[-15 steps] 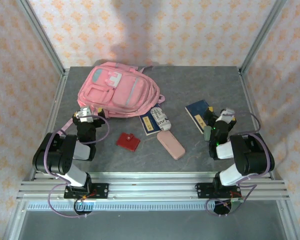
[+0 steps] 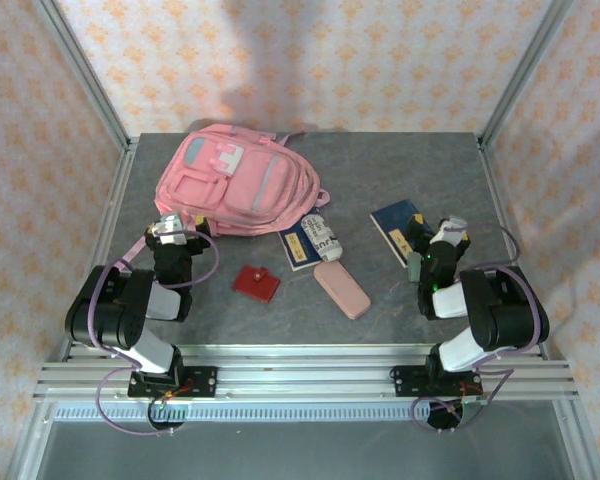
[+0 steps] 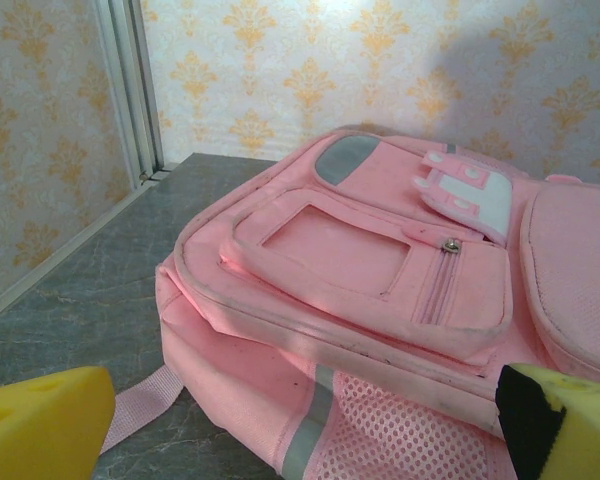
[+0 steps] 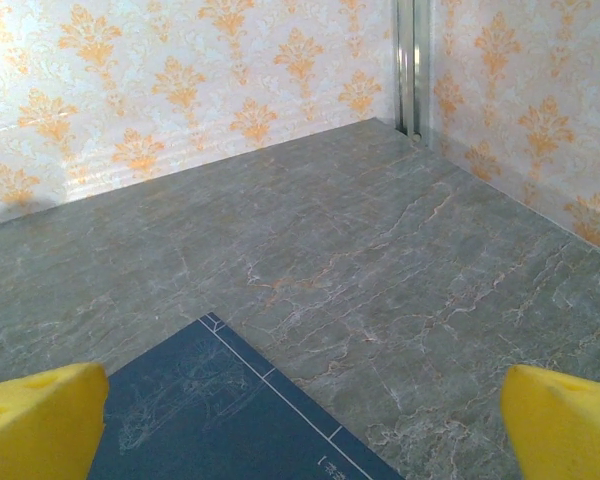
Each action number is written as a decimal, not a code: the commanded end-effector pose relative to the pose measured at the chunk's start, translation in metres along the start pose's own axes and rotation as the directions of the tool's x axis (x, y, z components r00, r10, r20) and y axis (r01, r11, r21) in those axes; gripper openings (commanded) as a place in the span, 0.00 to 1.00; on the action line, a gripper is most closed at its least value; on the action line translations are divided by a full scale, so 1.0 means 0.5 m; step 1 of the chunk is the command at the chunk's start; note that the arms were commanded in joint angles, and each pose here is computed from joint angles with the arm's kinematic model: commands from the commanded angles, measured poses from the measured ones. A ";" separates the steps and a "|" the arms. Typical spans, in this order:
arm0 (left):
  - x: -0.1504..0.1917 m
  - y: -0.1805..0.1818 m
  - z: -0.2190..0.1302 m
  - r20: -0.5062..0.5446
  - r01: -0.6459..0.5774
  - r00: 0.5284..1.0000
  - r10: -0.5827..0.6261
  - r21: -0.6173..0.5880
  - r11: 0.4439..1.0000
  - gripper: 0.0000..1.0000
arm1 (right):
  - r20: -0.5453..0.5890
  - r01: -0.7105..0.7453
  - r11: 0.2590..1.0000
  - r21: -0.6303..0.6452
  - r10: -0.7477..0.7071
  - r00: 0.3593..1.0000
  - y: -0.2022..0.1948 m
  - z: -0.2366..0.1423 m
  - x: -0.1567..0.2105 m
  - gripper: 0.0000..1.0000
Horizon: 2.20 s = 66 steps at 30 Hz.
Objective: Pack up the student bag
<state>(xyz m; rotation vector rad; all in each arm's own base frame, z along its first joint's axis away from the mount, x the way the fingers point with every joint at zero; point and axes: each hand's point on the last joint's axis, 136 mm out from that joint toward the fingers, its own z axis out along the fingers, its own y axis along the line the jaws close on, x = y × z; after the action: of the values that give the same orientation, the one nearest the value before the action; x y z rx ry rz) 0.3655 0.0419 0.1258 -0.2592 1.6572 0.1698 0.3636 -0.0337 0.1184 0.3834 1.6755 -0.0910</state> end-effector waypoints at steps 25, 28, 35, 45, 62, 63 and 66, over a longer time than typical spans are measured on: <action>-0.149 -0.003 0.050 -0.037 0.130 0.990 -0.134 -0.087 0.988 1.00 | -0.045 -0.080 0.994 -0.078 0.077 0.996 0.085 0.055 -0.158 1.00; -0.160 -0.037 0.068 -0.116 0.343 0.931 -0.345 -0.039 0.938 1.00 | -0.140 -0.368 0.930 0.010 0.365 0.920 0.095 0.084 -0.182 1.00; -0.125 -0.172 0.077 -0.374 0.510 0.824 -0.426 0.163 0.844 0.65 | -0.536 -0.530 0.787 -0.316 0.313 0.784 0.317 0.154 -0.151 0.61; 0.012 -0.199 0.008 -0.500 0.460 0.784 -0.368 0.070 0.885 0.59 | -0.785 -0.571 0.727 -0.382 0.071 0.615 0.553 0.165 0.045 0.69; 0.141 -0.203 0.002 -0.599 0.478 0.697 -0.394 -0.022 0.878 0.40 | -0.892 -0.688 0.622 -0.373 -0.037 0.450 0.718 0.193 0.179 0.36; 0.145 -0.203 0.005 -0.600 0.476 0.696 -0.394 -0.025 0.879 0.37 | -0.893 -0.695 0.612 -0.377 -0.041 0.449 0.722 0.190 0.174 0.28; 0.159 -0.202 0.013 -0.607 0.468 0.691 -0.392 -0.038 0.883 0.33 | -0.892 -0.713 0.582 -0.392 -0.052 0.449 0.729 0.177 0.151 0.08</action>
<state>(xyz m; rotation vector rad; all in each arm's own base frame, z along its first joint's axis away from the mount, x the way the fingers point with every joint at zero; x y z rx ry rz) 0.3759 -0.0584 0.0379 -0.6566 2.2267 -0.4103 0.5561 0.2852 0.0724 0.1996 2.3689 1.2710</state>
